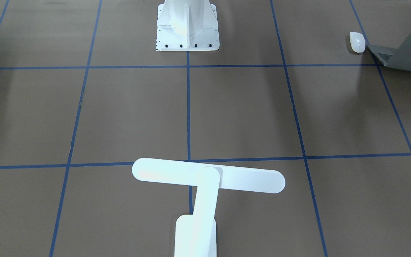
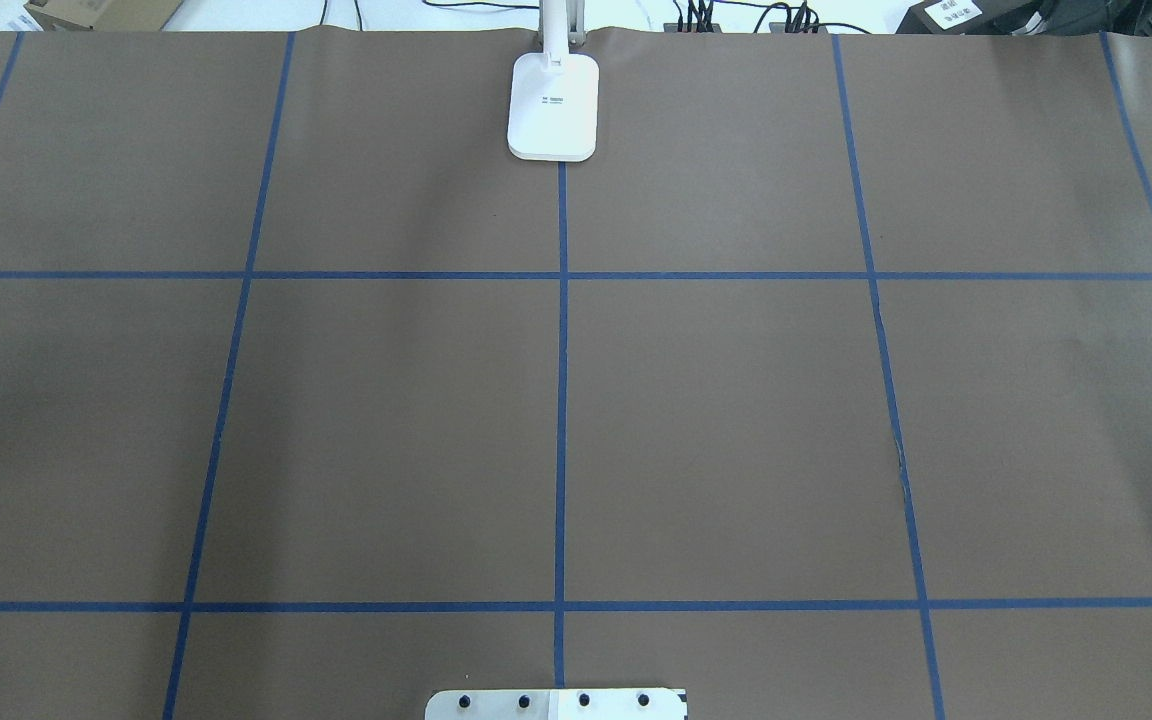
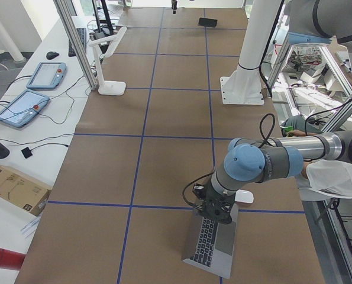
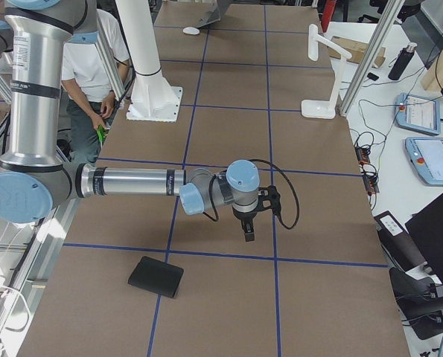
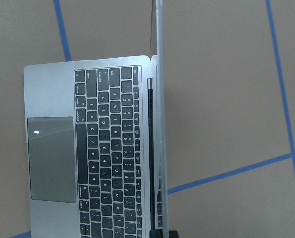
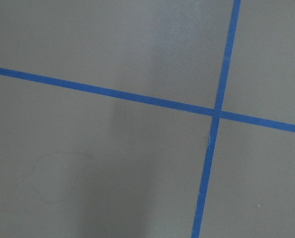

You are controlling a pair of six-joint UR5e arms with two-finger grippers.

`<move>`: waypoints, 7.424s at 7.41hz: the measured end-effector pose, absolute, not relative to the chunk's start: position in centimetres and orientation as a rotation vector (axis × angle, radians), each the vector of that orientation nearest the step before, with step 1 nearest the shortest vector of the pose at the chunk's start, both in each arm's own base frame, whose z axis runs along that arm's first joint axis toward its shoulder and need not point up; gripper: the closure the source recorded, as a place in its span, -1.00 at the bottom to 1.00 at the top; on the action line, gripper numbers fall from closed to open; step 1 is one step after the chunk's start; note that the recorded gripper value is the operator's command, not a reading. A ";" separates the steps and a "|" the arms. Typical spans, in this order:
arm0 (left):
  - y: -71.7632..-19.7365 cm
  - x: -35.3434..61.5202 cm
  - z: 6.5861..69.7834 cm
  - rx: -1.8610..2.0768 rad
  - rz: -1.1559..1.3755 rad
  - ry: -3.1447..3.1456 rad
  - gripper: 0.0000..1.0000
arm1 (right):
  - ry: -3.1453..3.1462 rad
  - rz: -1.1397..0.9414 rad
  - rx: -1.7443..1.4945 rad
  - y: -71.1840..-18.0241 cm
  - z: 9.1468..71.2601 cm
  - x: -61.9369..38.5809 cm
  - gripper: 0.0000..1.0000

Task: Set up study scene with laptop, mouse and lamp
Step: 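Carry the open laptop with the left gripper toward the table center, then lower the laptop onto the table in front of the white lamp, then release the laptop and withdraw the left gripper away from it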

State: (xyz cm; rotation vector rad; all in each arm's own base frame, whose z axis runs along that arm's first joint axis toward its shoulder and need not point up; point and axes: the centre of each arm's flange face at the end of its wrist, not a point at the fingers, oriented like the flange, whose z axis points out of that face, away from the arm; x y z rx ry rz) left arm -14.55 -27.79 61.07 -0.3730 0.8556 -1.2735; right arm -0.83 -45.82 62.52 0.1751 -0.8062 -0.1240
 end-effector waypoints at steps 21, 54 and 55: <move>-58.9 49.7 -0.9 -0.514 -1.400 0.774 1.00 | -0.831 -0.069 0.057 -45.6 67.9 -1.1 -0.98; -37.5 17.1 36.0 -0.019 -0.077 0.767 -1.00 | -0.817 -0.299 0.085 -39.8 72.6 0.5 -0.98; -38.0 16.1 36.8 0.009 -0.001 0.772 -1.00 | -0.817 -0.334 0.091 -39.3 73.2 0.7 -0.98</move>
